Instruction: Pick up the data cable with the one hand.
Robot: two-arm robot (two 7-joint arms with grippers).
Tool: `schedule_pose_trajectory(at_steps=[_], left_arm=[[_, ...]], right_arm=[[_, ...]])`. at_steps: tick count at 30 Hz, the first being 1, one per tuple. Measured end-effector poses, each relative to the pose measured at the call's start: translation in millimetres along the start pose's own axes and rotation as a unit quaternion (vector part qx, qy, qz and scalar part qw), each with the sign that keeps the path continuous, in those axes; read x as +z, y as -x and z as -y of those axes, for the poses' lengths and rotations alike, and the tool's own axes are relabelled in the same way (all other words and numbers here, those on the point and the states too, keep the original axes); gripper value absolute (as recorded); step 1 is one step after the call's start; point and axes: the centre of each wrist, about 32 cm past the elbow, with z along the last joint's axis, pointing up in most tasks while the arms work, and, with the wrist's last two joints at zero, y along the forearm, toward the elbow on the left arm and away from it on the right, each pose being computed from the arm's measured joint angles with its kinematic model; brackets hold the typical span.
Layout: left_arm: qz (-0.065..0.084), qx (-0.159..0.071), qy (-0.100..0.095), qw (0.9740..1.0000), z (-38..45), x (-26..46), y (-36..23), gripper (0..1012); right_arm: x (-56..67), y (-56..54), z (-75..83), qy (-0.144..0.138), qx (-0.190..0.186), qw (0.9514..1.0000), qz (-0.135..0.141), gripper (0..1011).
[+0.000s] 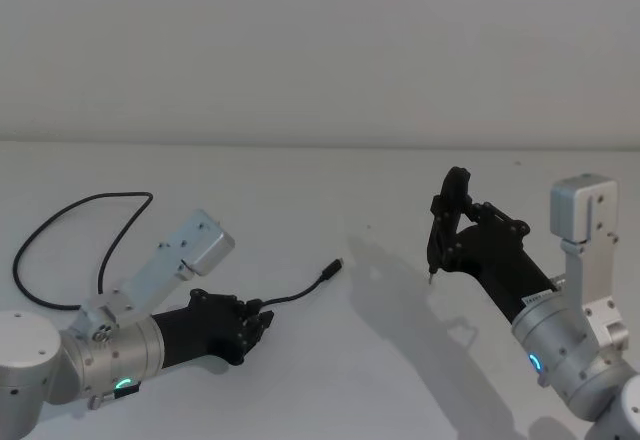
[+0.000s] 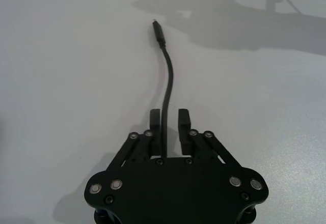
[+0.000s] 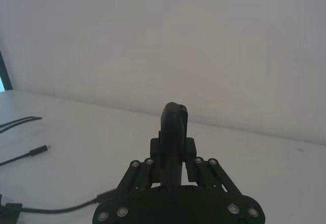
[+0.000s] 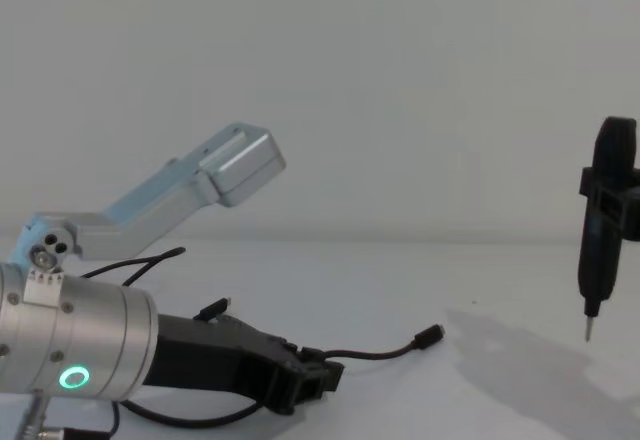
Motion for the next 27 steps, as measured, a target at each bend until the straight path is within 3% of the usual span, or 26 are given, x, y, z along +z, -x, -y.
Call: schedule_pose_trajectory(at_steps=[6, 27], left_arm=[[0.000, 0.000, 0.000, 1.0000, 0.0, -0.1, -0.3, 53], [0.000, -0.001, -0.001, 1.0000, 0.0, -0.2, -0.3, 42]], right_arm=[[-1.3, -1.2, -9.5, -0.005, 0.013, 0.9999, -0.002, 275], [-5.9, 10.4, -51.9, -0.028, 0.079, 0.9965, -0.003, 275]])
